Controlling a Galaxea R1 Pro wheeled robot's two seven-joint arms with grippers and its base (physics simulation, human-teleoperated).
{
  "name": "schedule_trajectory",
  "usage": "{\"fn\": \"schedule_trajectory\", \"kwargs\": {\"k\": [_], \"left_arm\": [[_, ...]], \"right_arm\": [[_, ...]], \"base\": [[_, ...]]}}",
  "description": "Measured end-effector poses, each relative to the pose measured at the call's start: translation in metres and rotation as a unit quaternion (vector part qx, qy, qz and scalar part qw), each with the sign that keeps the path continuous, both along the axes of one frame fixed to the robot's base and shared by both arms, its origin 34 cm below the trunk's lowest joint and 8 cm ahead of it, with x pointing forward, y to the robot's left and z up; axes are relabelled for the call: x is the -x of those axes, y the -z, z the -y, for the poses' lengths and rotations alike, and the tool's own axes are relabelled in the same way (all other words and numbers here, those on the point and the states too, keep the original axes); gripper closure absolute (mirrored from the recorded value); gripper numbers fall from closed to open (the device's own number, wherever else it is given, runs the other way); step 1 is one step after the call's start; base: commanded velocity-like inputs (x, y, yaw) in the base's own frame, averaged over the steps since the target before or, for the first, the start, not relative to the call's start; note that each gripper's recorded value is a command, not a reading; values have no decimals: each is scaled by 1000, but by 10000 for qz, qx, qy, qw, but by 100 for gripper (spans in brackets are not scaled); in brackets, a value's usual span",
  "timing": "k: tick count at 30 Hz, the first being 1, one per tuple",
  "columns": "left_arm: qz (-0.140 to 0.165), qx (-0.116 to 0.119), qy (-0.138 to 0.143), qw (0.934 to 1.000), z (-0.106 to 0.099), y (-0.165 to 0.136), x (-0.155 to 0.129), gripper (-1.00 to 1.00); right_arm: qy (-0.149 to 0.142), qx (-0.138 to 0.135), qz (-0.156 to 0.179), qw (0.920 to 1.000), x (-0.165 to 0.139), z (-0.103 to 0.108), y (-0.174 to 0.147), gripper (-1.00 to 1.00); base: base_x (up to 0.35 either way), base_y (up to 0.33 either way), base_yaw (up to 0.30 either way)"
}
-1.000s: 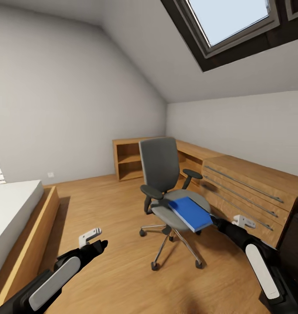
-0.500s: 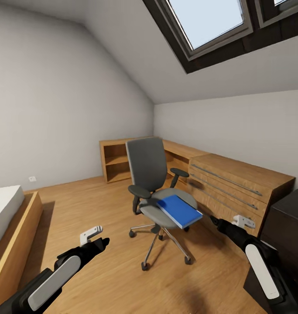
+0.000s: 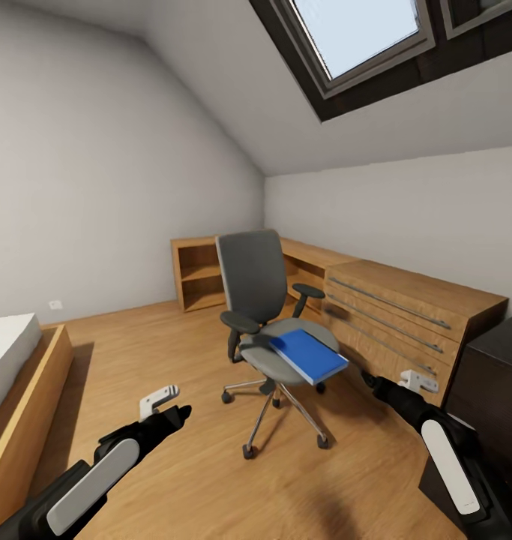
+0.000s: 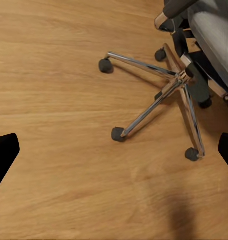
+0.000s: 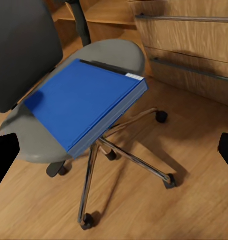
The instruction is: In the bedroom, organize the workspace by keeping the computer under the desk, ensuring the monitor is on the desk, placing the keyboard on the desk next to the monitor, placing the mouse on the desk next to the keyboard, moving the folder from the swivel chair onto the desk next to the mouse, stacking the notebook on top of the folder with the pen on top of the notebook, and positioning the swivel chair next to the desk.
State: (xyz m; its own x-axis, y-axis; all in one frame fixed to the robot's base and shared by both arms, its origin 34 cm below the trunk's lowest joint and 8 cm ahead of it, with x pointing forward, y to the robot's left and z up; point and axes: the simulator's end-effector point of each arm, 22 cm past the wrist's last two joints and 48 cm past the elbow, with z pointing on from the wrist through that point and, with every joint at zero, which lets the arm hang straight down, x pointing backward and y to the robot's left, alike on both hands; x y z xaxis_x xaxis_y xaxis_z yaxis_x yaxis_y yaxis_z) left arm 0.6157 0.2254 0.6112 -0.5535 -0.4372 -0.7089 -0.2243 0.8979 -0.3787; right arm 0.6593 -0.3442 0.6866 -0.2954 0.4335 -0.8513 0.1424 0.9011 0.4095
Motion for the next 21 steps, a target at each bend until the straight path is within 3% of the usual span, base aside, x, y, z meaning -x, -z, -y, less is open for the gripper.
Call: {"fn": "schedule_trajectory", "kwargs": {"k": [4, 5, 6, 14, 18, 21], "left_arm": [[13, 5, 21, 10000, 2, 7, 2, -100], [14, 6, 25, 10000, 2, 10, 3, -100], [15, 6, 25, 10000, 2, 12, 3, -100], [13, 3, 33, 10000, 3, 30, 8, -100], [6, 0, 51, 10000, 4, 39, 11, -100], [-2, -4, 61, 10000, 5, 47, 13, -100]], "right_arm": [[-59, -161, 40, 9998, 1, -5, 7, -100], [-103, -435, 78, 9990, 1, -11, 8, -100], [-117, -521, 88, 9985, 2, -12, 10, -100], [-129, -708, 53, 9974, 6, -15, 32, -100], [199, -1126, -464, 9924, 16, 6, 95, -100], [419, -1646, -861, 9817, 28, 16, 145, -100]], "base": [[0, 0, -9], [0, 0, -36], [0, 0, -29], [0, 0, -7], [0, 0, 0], [0, 0, 0]]}}
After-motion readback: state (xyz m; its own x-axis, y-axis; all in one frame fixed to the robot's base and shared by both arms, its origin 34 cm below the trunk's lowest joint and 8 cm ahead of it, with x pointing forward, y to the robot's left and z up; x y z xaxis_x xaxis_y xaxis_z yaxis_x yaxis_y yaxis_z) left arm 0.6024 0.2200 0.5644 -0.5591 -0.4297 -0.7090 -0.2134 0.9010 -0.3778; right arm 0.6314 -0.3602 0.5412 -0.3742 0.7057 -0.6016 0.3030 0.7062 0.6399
